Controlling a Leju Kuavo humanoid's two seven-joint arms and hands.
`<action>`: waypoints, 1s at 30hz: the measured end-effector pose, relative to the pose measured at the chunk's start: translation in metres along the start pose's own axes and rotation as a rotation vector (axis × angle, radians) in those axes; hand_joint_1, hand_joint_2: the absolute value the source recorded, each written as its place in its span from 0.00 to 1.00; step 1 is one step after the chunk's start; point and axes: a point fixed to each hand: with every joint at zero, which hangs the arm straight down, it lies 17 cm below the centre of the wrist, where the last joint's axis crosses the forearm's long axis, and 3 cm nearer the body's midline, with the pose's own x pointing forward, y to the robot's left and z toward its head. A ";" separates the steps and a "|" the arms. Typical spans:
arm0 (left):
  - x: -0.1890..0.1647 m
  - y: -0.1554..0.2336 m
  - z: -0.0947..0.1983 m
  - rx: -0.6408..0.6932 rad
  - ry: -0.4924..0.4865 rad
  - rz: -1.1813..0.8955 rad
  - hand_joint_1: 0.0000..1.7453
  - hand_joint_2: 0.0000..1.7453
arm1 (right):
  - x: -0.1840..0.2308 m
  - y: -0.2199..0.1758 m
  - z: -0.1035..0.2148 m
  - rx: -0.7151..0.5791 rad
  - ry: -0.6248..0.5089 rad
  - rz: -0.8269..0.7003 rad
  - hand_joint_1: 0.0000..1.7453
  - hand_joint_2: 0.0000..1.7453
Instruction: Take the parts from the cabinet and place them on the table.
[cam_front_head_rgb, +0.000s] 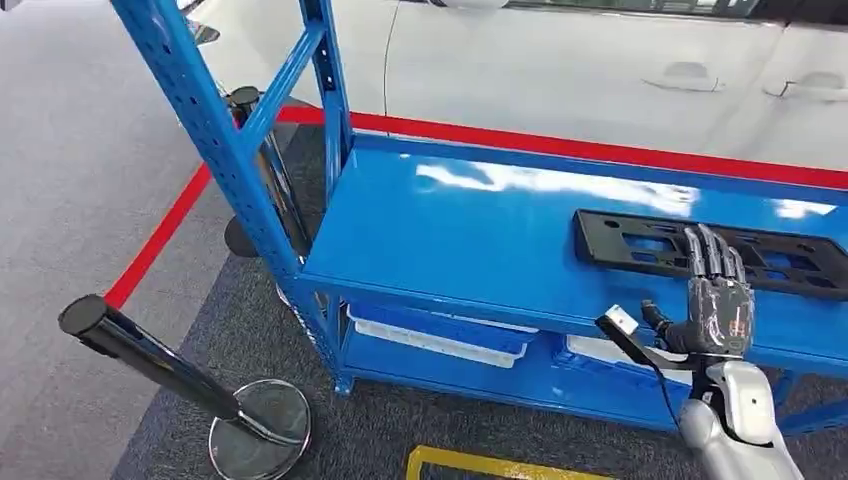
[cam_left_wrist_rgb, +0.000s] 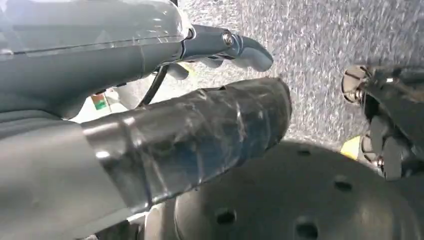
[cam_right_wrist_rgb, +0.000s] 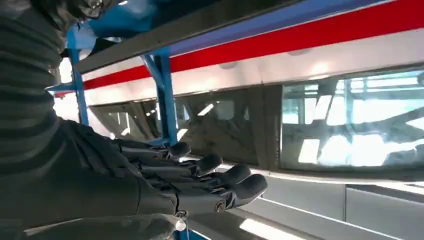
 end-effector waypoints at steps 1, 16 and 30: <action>-0.001 0.002 0.000 0.004 0.003 -0.002 0.00 0.00 | -0.004 0.001 0.000 0.001 0.007 0.000 0.00 1.00; -0.003 0.003 0.000 0.002 0.010 -0.012 0.00 0.00 | -0.040 0.021 0.010 0.066 0.079 0.030 0.00 1.00; -0.002 0.001 0.000 -0.008 -0.001 -0.017 0.00 0.00 | -0.075 0.035 0.025 0.147 0.135 0.093 0.00 1.00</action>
